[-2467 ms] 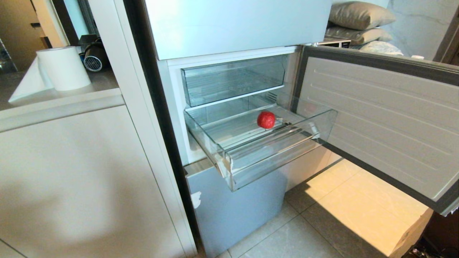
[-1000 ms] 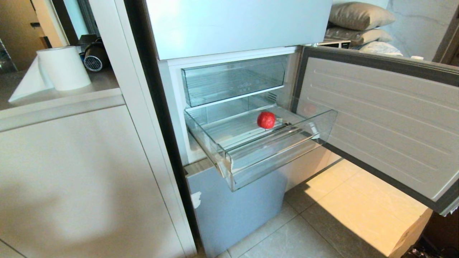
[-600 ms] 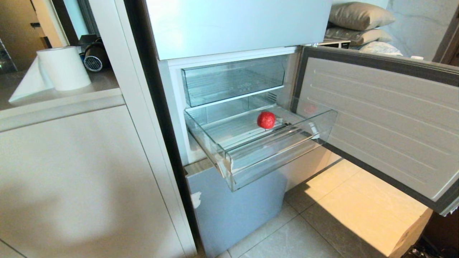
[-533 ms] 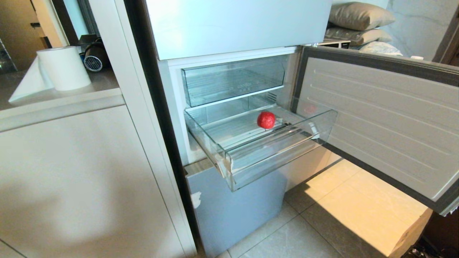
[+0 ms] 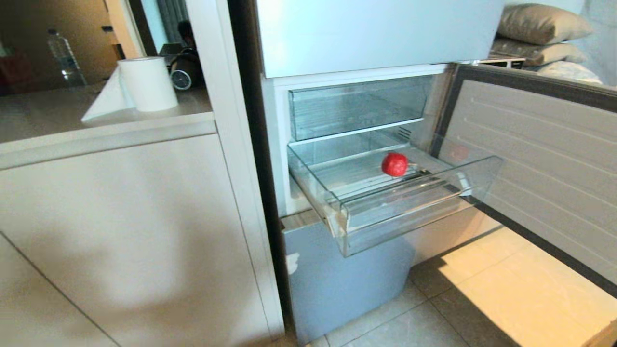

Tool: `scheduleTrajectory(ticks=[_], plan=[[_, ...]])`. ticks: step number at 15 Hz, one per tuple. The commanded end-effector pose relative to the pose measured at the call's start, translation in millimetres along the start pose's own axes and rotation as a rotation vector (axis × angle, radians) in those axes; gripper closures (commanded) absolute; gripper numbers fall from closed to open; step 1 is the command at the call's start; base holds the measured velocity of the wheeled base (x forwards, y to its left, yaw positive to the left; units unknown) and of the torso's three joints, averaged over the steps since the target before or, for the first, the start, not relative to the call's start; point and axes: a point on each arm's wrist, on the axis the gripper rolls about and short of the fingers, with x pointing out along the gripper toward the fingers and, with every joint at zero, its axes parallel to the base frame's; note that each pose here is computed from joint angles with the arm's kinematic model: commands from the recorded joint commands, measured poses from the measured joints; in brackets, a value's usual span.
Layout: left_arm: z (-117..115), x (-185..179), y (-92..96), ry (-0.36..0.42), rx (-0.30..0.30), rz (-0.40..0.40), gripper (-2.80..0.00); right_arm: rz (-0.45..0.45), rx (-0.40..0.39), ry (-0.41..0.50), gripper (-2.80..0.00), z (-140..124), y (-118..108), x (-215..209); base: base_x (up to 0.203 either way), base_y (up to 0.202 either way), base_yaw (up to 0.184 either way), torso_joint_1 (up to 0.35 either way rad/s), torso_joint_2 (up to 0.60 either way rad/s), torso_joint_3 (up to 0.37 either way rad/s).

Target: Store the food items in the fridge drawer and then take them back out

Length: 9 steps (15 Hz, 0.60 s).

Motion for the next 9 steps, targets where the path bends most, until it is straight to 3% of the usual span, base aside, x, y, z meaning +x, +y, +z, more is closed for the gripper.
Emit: scheduleTrajectory(ticks=[1, 5, 9], plan=[[-0.3, 0.2, 0.0, 0.002, 0.0, 0.0, 0.0, -0.001, 0.001, 0.004, 0.0, -0.3, 0.0, 0.2, 0.002, -0.007, 0.171, 0.007, 0.0, 0.002], [-0.3, 0.2, 0.0, 0.002, 0.0, 0.0, 0.0, 0.002, -0.001, 0.004, 0.0, -0.3, 0.0, 0.2, 0.001, -0.008, 0.161, 0.002, 0.0, 0.003], [-0.3, 0.2, 0.0, 0.002, 0.0, 0.0, 0.0, 0.009, -0.03, 0.005, 0.0, -0.3, 0.2, 0.2, 0.0, -0.002, 0.021, 0.001, 0.0, 0.001]])
